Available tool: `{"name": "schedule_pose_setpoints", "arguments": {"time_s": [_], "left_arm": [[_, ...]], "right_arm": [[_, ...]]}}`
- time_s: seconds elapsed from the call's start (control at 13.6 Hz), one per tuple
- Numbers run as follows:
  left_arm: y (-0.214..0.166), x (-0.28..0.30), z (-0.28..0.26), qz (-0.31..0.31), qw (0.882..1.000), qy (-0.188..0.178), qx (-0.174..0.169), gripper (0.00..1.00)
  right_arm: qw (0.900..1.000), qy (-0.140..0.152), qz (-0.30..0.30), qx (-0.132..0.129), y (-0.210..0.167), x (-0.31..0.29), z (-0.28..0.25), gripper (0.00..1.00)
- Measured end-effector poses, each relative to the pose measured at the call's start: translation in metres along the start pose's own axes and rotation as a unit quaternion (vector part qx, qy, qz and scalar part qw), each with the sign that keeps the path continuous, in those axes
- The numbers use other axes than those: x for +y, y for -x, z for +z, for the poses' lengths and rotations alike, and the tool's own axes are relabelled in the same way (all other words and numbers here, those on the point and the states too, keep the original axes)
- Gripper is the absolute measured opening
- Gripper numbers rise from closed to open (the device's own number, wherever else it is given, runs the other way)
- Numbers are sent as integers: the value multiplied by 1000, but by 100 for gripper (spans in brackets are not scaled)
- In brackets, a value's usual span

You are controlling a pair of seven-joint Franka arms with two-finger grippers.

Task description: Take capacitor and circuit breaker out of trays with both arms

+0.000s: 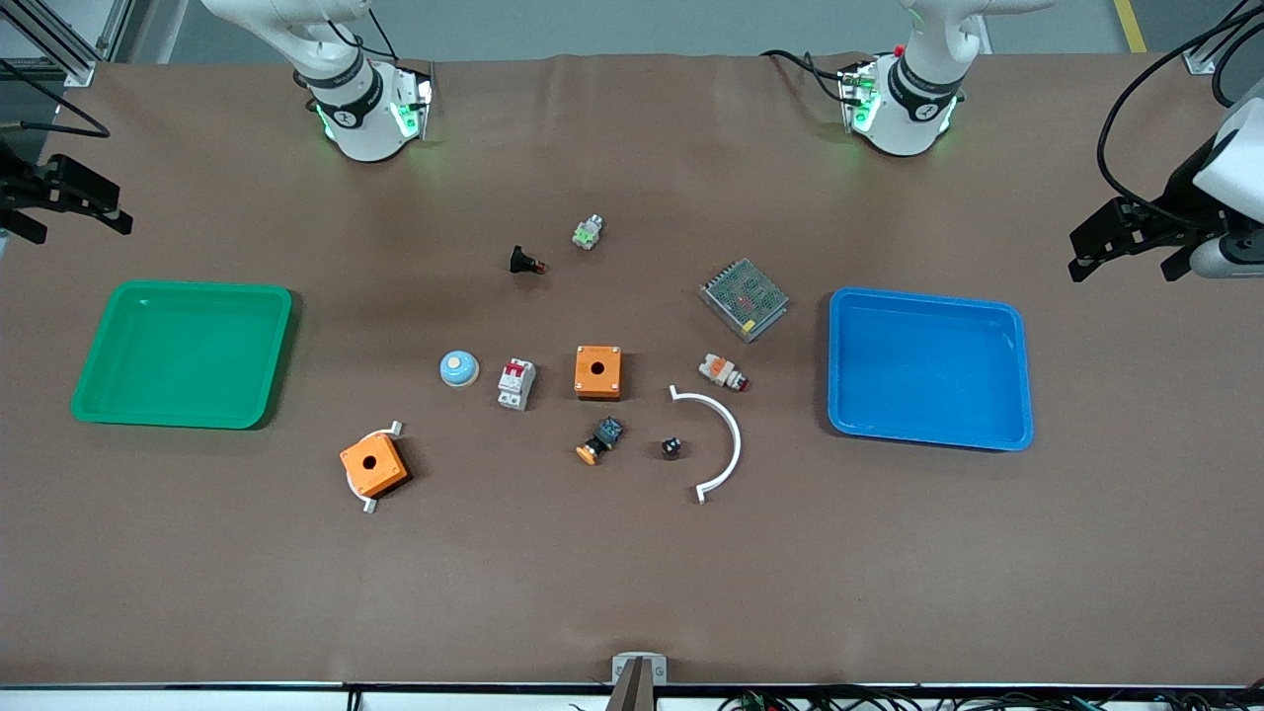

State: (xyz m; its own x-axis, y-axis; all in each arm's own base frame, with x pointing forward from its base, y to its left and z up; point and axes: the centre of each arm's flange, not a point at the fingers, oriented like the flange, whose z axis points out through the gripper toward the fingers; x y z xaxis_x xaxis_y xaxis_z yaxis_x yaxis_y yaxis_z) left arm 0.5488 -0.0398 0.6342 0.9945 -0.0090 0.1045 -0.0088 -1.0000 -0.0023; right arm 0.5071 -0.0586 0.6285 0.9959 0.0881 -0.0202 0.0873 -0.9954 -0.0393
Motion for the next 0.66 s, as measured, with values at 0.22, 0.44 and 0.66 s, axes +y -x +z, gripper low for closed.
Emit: {"name": "schedule_pose_setpoints", "arguments": {"time_s": [0.22,0.44,0.66], "left_arm": [[0,0,1,0,1000,0,-3,100],[2,0,1,0,1000,-1,-9,100],[2,0,1,0,1000,-1,-9,100]], "right_arm": [[1000,0,0,0,0,0,0,100],[1000,0,0,0,0,0,0,100],[1000,0,0,0,0,0,0,100]]}}
